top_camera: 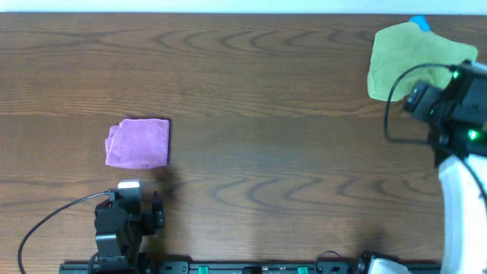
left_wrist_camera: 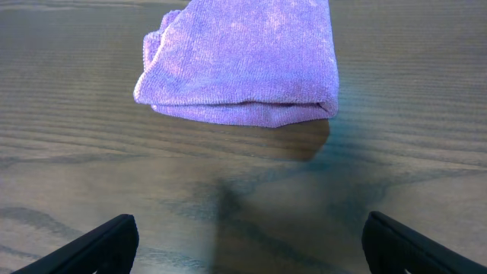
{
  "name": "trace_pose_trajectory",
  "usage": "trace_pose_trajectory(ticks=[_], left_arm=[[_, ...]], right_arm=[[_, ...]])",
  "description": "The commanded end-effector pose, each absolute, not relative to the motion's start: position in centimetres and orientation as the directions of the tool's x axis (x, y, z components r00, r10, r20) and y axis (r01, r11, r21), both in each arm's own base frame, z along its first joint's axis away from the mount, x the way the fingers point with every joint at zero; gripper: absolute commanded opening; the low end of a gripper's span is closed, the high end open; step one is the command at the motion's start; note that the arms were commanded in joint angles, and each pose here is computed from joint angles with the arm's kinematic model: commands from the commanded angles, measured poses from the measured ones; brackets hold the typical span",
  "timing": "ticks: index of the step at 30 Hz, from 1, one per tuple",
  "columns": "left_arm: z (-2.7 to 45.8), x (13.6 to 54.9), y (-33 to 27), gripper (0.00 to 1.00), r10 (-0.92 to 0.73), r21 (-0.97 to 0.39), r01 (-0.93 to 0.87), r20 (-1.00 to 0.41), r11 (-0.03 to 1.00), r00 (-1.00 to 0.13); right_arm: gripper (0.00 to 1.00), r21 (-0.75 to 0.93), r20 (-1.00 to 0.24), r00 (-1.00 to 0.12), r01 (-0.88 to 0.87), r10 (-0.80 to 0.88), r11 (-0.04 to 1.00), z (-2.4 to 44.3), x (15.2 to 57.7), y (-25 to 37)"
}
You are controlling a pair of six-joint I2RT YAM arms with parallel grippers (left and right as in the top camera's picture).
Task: Fold the cloth
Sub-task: 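Move the right gripper toward the lime-green cloth at top right, then lower the right gripper onto the green cloth and grasp its edge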
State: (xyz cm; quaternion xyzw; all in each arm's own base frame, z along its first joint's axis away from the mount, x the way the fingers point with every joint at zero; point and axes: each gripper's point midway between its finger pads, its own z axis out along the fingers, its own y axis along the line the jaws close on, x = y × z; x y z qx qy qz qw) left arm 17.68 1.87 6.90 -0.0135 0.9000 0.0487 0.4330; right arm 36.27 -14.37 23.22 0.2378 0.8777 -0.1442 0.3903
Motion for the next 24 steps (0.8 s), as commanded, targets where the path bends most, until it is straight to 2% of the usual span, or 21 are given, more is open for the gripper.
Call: trace_pose_trajectory(ticks=[1,7,16,24], left_arm=[[5.4,17.1,2.0,0.95,0.020,0.087,-0.069,-0.749,0.994,-0.662],[5.4,17.1,2.0,0.96,0.020,0.087,-0.069,-0.749,0.994,-0.662],[5.4,17.1,2.0,0.96,0.020,0.087,-0.069,-0.749,0.994,-0.662],[5.4,17.1,2.0,0.95,0.020,0.087,-0.069,-0.749,0.994,-0.662]], right_arm=[[0.99,-0.052,-0.782,-0.533,0.571,0.322,0.819,24.3,38.3,-16.2],[0.99,-0.045,-0.791,-0.520,0.573,0.321,0.818,23.3,41.0,-17.1],[0.99,-0.014,-0.789,-0.522,0.542,0.324,0.841,23.0,41.7,-16.5],[0.99,0.034,-0.813,-0.459,0.575,0.357,0.817,22.6,43.6,-18.1]])
